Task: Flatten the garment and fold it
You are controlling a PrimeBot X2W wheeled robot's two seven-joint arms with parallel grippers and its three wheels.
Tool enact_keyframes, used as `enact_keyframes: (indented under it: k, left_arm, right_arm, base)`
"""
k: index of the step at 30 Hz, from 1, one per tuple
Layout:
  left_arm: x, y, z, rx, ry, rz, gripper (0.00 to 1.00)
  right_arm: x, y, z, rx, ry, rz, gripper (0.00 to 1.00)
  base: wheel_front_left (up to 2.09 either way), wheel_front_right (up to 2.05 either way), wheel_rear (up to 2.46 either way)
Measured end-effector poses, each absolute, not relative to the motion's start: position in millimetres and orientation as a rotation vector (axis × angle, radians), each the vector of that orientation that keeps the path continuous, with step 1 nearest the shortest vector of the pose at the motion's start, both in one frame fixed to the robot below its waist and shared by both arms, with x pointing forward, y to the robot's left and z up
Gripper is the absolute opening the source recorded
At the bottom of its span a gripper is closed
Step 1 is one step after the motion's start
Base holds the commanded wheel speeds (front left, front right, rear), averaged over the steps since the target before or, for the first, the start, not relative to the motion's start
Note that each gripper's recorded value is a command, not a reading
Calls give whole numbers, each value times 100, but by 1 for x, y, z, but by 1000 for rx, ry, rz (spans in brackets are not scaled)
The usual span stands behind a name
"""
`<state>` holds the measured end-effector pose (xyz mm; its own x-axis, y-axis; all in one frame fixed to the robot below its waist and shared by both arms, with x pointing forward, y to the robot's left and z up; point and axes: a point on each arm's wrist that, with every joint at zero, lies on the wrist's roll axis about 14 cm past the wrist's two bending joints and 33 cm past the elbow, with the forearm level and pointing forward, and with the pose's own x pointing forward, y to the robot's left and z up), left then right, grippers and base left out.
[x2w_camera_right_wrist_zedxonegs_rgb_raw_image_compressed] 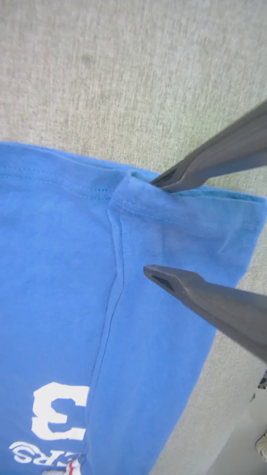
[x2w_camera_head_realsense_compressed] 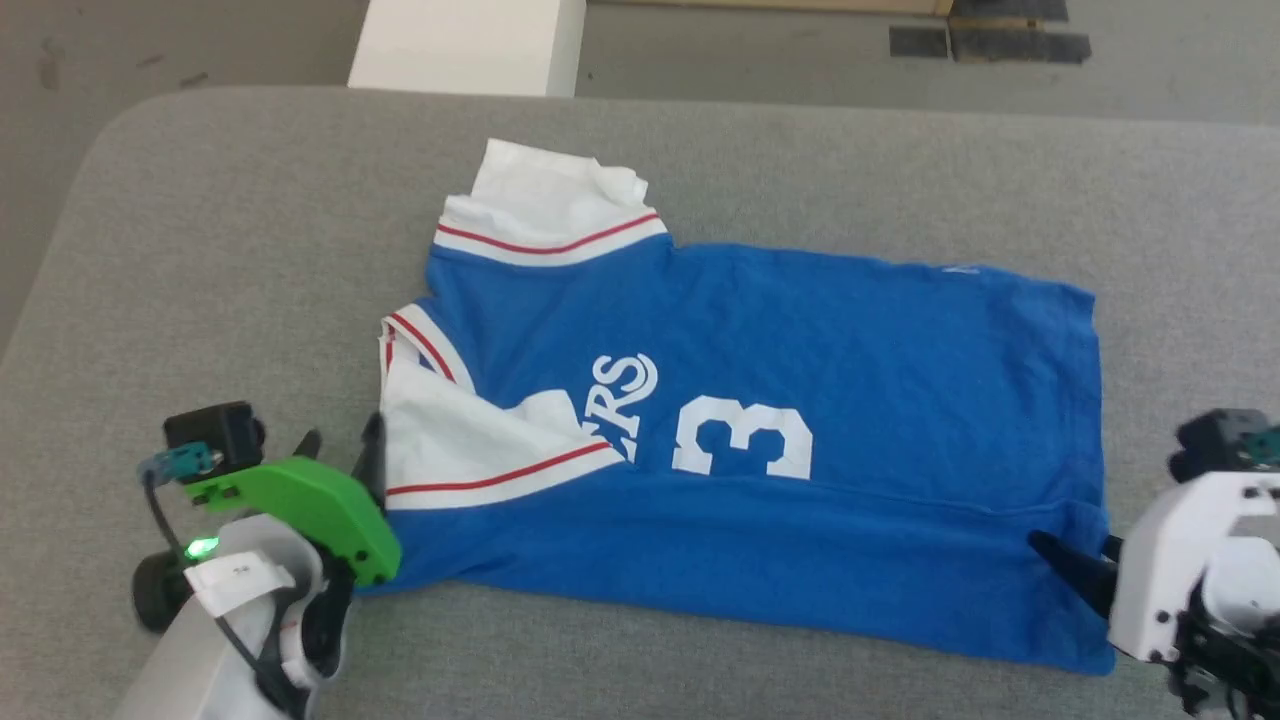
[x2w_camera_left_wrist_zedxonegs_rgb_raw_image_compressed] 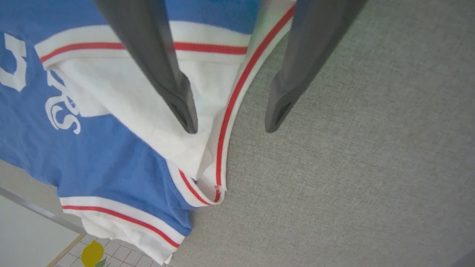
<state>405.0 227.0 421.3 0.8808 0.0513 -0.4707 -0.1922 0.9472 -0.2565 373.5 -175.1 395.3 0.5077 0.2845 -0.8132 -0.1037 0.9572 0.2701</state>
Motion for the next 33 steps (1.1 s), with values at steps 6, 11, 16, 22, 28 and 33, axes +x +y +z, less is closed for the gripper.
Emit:
enact_keyframes:
  k: [6, 11, 16, 22, 28, 33]
  left_arm:
    - [350, 233, 407, -264, 720, 156, 100]
    - [326, 226, 402, -259, 837, 142, 100]
    - [322, 214, 383, -257, 910, 111, 100]
    - [333, 209, 373, -261, 909, 92, 0]
    - [344, 210, 380, -320, 827, 112, 0]
    - [343, 213, 393, -352, 753, 130, 0]
  right_arm:
    - [370, -187, 421, 221, 922, 193, 100]
    - [371, -186, 432, 222, 900, 190, 100]
    - [369, -186, 428, 234, 912, 186, 100]
    - [361, -191, 424, 202, 940, 172, 100]
    - [341, -189, 413, 62, 1010, 198, 100]
    - [333, -175, 402, -8, 1049, 235, 100]
  base:
    - [0, 0, 0]
    - [0, 0, 0]
    - [0, 0, 0]
    - [0, 0, 0]
    - [0, 0, 0]
    - [0, 0, 0]
